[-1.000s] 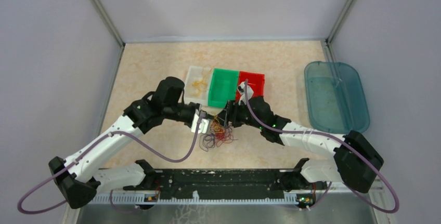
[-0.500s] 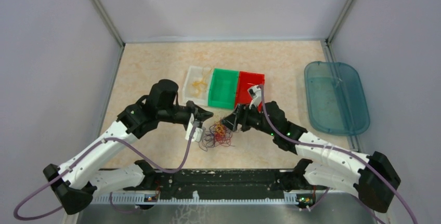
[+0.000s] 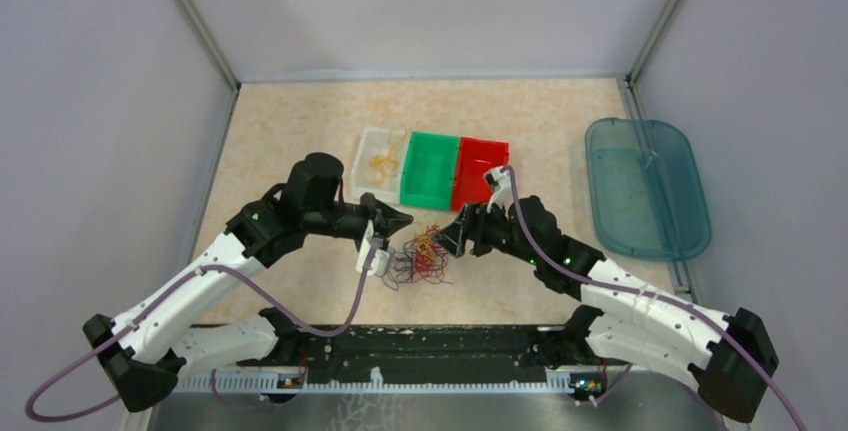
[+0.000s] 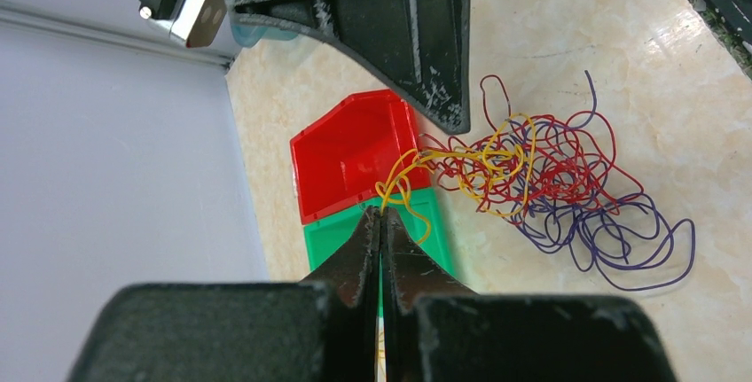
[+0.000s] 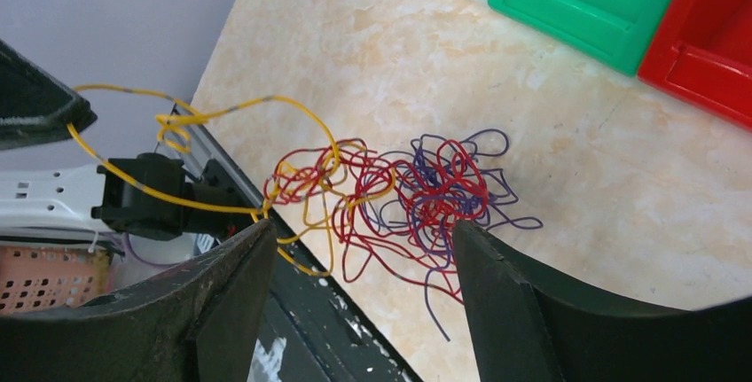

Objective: Untangle the cables

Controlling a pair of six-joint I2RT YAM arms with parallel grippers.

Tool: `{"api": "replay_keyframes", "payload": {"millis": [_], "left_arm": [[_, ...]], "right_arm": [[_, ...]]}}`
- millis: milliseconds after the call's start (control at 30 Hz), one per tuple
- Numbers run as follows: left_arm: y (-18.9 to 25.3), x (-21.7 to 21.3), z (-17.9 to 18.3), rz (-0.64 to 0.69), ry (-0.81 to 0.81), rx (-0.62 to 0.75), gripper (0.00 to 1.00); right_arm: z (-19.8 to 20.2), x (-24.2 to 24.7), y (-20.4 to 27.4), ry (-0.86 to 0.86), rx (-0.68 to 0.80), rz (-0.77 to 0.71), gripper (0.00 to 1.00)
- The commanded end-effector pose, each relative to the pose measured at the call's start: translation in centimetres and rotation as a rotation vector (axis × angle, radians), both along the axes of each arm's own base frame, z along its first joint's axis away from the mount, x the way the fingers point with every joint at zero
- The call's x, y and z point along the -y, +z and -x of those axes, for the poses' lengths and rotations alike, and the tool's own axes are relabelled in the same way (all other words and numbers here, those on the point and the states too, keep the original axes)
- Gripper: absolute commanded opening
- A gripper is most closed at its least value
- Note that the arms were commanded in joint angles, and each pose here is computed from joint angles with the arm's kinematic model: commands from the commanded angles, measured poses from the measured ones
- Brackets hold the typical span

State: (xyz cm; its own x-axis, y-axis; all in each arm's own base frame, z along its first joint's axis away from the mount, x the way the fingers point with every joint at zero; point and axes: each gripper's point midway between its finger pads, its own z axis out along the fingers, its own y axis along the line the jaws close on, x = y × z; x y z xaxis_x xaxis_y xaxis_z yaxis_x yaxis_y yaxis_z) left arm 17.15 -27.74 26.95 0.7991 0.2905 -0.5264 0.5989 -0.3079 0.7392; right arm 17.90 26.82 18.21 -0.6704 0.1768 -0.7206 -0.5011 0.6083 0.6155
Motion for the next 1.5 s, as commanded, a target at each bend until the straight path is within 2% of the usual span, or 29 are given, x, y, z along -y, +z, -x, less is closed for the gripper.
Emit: {"api": "replay_keyframes", "payload": {"millis": [0,267,400,533,733,967,1167,1300,1367,1467], "left_arm": [[2.1,0.9,0.8,0.059,-0.066,0.035,0.0],[2.1,1.0,1.1,0.062,-0.076,0.031,0.0],[3.1,1.4,1.0,0.09,-0.079,0.05,0.0],[6.0,1.7,0.6,0.141,-0.079,0.1,0.0],[12.9,1.4,0.9,0.255,-0.073,0.194,0.0],[18.8,0.3,1.8,0.358,-0.067,0.312,0.0],[25.2,-0.9,1.8,0.481,-0.035,0.529,0.0],[28.8,-1.6,0.9,0.548,0.012,0.805,0.0],[31.9,-2.3,1.1,0.641,0.048,0.947,0.0],[35.2,-3.2,1.2,0.736,0.1,1.055,0.0]], "right_arm": [[-2.2,-1.6,4.5,-0.019,0.098,-0.082,0.73],[-3.8,-3.7,5.4,-0.016,0.116,-0.133,0.73],[-4.8,-4.4,3.6,-0.043,0.089,-0.123,0.72],[-5.6,-5.2,0.1,-0.083,0.038,-0.073,0.7],[-5.9,-5.0,-4.3,-0.128,-0.02,-0.023,0.69],[-6.0,-4.4,-6.6,-0.168,-0.053,0.01,0.68],[-5.8,-4.4,-7.0,-0.168,-0.064,0.018,0.68],[-5.4,-4.7,-6.6,-0.146,-0.055,0.008,0.68],[-5.1,-4.8,-6.3,-0.14,-0.043,0.011,0.68],[-4.9,-4.8,-6.1,-0.136,-0.029,0.018,0.69]]}}
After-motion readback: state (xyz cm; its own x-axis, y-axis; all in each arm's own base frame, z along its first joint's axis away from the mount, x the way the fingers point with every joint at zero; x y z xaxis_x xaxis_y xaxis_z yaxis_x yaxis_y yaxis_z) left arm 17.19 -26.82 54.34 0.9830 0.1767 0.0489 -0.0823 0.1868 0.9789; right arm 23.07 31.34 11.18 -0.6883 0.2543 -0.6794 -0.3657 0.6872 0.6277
